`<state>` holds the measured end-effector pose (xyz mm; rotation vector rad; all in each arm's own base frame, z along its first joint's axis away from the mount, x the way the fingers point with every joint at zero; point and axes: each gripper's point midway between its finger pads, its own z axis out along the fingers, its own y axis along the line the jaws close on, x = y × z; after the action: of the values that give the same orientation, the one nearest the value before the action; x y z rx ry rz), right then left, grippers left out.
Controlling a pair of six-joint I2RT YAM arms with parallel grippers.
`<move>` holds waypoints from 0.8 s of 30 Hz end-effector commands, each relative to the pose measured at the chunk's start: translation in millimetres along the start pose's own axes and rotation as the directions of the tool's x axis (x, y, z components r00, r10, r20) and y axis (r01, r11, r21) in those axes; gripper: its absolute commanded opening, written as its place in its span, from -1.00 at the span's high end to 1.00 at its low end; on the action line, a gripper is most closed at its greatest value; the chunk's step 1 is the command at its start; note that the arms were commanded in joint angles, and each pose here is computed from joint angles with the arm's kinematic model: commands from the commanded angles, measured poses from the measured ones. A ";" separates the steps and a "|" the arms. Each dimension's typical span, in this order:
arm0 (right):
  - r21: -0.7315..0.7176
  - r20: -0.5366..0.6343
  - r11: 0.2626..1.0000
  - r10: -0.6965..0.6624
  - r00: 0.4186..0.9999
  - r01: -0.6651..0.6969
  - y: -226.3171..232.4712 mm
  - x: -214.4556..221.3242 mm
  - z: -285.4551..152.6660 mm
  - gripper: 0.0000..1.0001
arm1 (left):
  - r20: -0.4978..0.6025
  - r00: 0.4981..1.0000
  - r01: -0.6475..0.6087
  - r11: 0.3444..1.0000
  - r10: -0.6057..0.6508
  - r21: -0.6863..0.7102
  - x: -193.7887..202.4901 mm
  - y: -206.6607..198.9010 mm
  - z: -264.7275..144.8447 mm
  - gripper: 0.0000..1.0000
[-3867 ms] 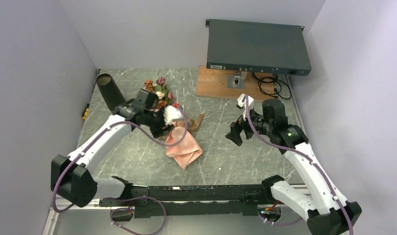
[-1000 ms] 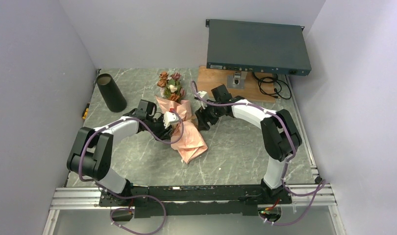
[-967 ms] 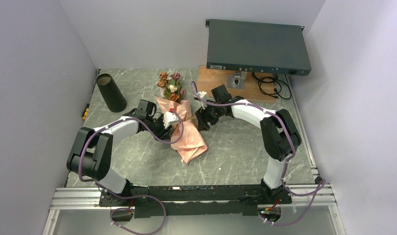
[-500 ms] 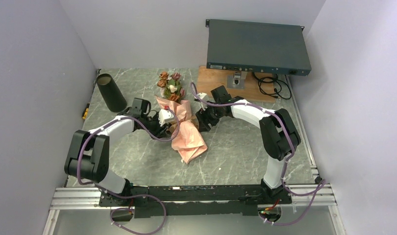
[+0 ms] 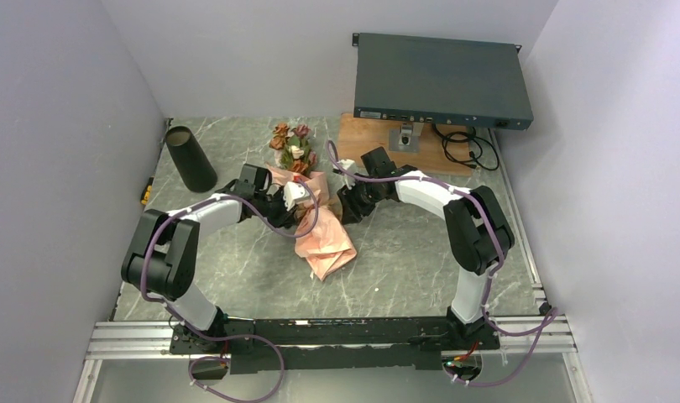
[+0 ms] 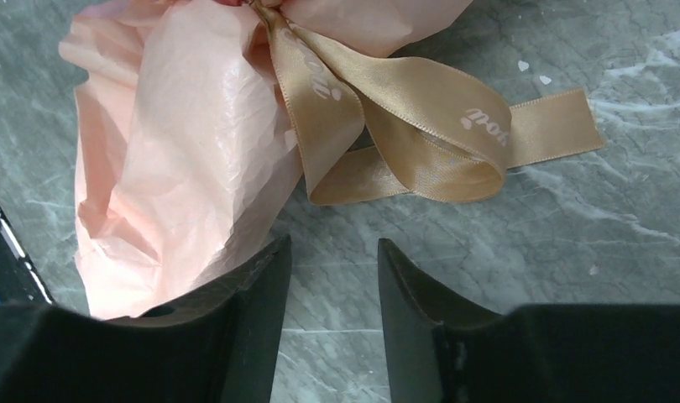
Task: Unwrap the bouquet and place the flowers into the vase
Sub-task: Untie the ribbon from the wrapping paper.
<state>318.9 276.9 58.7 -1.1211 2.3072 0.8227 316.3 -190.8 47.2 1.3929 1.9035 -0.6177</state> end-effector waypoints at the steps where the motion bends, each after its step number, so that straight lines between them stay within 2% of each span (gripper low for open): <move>1: -0.012 0.008 1.000 -0.007 1.000 0.007 -0.3 -3.5 1.8 0.23 | 0.076 0.996 -0.049 0.998 0.051 -0.029 -38.2 12.4 -14.3 0.75; 3: -0.014 0.000 1.000 -0.002 1.000 0.002 -0.2 -2.0 1.8 0.48 | 0.087 0.995 -0.049 0.998 0.051 -0.026 -46.6 10.8 -23.5 0.98; 5: -0.012 -0.009 1.000 0.007 1.000 -0.008 -0.2 -0.1 1.9 0.76 | 0.084 0.996 -0.042 0.999 0.042 -0.010 -50.7 9.2 -33.7 1.00; 6: -0.012 -0.014 1.000 0.014 1.000 -0.014 -0.2 1.0 1.9 0.96 | 0.079 0.996 -0.045 0.999 0.044 0.002 -51.7 8.8 -38.4 1.00; 7: -0.013 -0.017 1.000 0.020 1.000 -0.020 0.5 1.9 1.9 1.00 | 0.071 0.997 -0.040 0.999 0.040 0.008 -51.8 9.7 -43.5 1.00; 9: -0.013 -0.013 1.000 0.027 1.000 -0.027 1.8 2.2 1.4 1.00 | 0.066 0.997 -0.041 0.999 0.039 0.019 -53.6 14.7 -54.9 0.99; 14: -0.014 0.000 0.999 0.033 0.999 -0.033 4.6 1.0 -0.9 1.00 | 0.040 0.996 -0.081 0.996 0.080 0.028 -49.6 26.2 -77.7 0.71; 21: -0.013 0.015 1.000 0.021 1.000 -0.020 6.1 -4.6 -5.5 1.00 | 0.046 0.989 -0.144 0.990 0.144 0.002 -50.8 28.8 -91.2 0.58; 24: -0.015 0.026 1.000 0.011 1.000 -0.010 8.1 -8.8 -8.6 0.98 | 0.036 0.992 -0.123 0.992 0.123 -0.011 -44.0 28.4 -94.9 0.55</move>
<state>311.9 274.1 48.4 -1.0977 2.3690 0.8372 336.4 -142.6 125.0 1.4571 1.8483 -0.5715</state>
